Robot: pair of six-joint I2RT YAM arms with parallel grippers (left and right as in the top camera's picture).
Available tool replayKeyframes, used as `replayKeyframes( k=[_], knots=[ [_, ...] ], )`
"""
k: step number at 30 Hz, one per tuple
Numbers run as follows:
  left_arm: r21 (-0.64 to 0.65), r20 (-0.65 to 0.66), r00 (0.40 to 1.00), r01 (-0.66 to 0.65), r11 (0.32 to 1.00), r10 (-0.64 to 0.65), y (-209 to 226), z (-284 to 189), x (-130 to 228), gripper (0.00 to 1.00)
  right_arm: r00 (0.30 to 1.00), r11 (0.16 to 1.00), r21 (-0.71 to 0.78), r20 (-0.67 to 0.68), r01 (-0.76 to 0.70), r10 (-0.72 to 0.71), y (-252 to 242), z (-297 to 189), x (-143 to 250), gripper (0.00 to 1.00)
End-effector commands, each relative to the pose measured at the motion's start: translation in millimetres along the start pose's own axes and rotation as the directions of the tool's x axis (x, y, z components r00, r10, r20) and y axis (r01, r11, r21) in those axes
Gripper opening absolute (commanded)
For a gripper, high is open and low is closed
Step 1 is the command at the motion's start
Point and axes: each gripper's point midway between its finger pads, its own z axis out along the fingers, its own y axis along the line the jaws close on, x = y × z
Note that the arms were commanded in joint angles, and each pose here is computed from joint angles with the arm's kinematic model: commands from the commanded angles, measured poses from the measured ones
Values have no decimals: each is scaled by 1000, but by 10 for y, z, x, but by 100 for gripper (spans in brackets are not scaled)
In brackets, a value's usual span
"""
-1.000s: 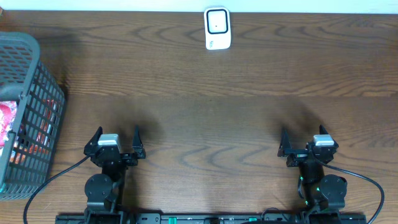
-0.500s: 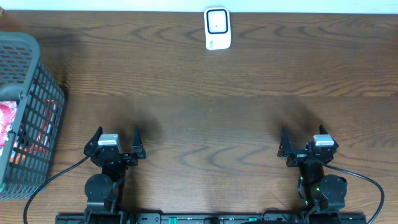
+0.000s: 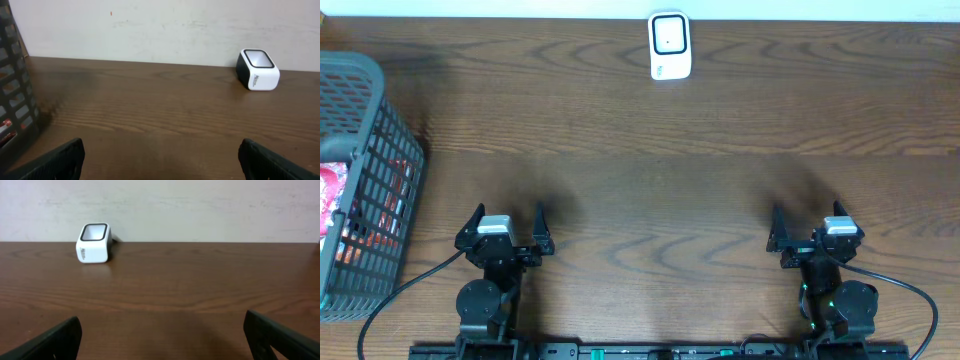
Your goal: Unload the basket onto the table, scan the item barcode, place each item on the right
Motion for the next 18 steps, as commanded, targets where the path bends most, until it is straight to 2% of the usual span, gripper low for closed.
replayKeyframes(
  k=[1, 4, 5, 7, 9, 10, 13, 16, 18],
  knots=[
    [-10, -47, 999, -20, 1000, 20, 25, 14, 174, 98, 1000, 1000, -11, -8, -13, 13, 23, 3, 25, 99],
    [-8, -47, 999, -18, 1000, 17, 21, 14, 174, 98, 1000, 1000, -11, -8, -13, 13, 23, 3, 25, 99],
    [29, -43, 999, 12, 1000, -11, -45, 14, 162, 98, 1000, 1000, -11, -8, -13, 13, 23, 3, 25, 99],
    [189, -52, 990, 135, 973, -128, -331, -16, 114, 98, 1000, 1000, -11, -8, -13, 13, 23, 3, 25, 99],
    [441, -86, 958, 283, 852, -274, -768, -168, -82, 98, 1000, 1000, -11, -8, -13, 13, 23, 3, 25, 99],
    [518, -90, 947, 309, 798, -308, -894, -247, -189, 98, 1000, 1000, -11, -8, -13, 13, 23, 3, 25, 99],
    [642, -30, 940, 280, 713, -341, -1060, -415, -487, 98, 1000, 1000, -11, -8, -13, 13, 23, 3, 25, 99],
    [682, 49, 935, 225, 696, -351, -1087, -501, -688, 98, 1000, 1000, -11, -8, -13, 13, 23, 3, 25, 99],
    [707, 151, 922, 152, 691, -357, -1093, -603, -906, 98, 1000, 1000, -11, -8, -13, 13, 23, 3, 25, 99]
  ],
)
